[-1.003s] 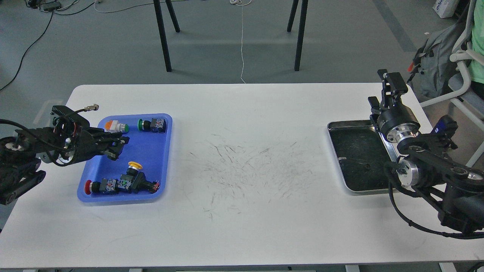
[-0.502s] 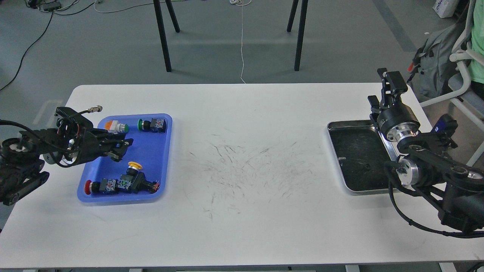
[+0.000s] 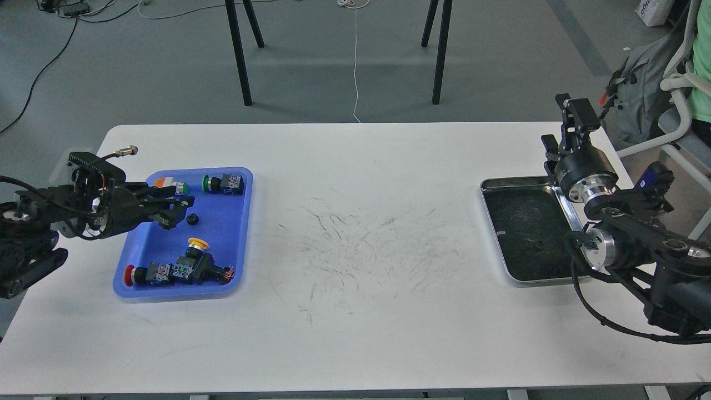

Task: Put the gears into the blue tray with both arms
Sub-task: 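Lower the gear into the blue tray and open the left gripper, then raise the left arm and swing the right gripper toward the metal tray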

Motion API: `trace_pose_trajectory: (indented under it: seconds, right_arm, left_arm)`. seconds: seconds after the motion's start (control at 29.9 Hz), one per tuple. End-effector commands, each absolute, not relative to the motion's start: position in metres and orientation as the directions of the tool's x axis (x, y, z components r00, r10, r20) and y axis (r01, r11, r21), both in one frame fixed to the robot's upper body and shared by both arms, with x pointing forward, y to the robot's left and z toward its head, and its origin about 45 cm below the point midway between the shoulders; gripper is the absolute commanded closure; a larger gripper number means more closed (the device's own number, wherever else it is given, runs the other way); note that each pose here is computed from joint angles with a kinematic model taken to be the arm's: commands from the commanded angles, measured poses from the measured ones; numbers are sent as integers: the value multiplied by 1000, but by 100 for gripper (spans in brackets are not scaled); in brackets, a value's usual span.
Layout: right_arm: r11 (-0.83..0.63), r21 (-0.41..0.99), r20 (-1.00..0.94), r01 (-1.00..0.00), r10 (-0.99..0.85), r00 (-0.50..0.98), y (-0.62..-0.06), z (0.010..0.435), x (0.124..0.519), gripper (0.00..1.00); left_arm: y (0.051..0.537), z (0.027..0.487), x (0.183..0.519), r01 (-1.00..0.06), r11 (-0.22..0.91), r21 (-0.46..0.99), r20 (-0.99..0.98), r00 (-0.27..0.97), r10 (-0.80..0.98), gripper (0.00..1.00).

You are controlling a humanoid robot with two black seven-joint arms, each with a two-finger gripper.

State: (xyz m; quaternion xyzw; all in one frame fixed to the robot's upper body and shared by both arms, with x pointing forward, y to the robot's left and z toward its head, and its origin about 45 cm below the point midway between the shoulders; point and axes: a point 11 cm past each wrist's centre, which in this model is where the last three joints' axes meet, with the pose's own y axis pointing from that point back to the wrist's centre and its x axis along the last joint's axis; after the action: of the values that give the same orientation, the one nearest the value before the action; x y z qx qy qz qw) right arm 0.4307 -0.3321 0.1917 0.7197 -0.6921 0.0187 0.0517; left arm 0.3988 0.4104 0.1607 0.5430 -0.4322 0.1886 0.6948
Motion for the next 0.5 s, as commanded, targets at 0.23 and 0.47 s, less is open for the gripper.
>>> trace_pose_trajectory:
  seconds: [0.23, 0.47]
  right_arm:
    - [-86, 14, 136, -996, -987, 87, -313, 209, 448, 4]
    - [-122, 4, 112, -993, -986, 121, -281, 209, 459, 3]
  left_arm:
    - [404, 215, 439, -881, 310, 359, 832, 452, 323, 13]
    - [379, 234, 460, -914, 323, 244, 670, 400, 625, 6]
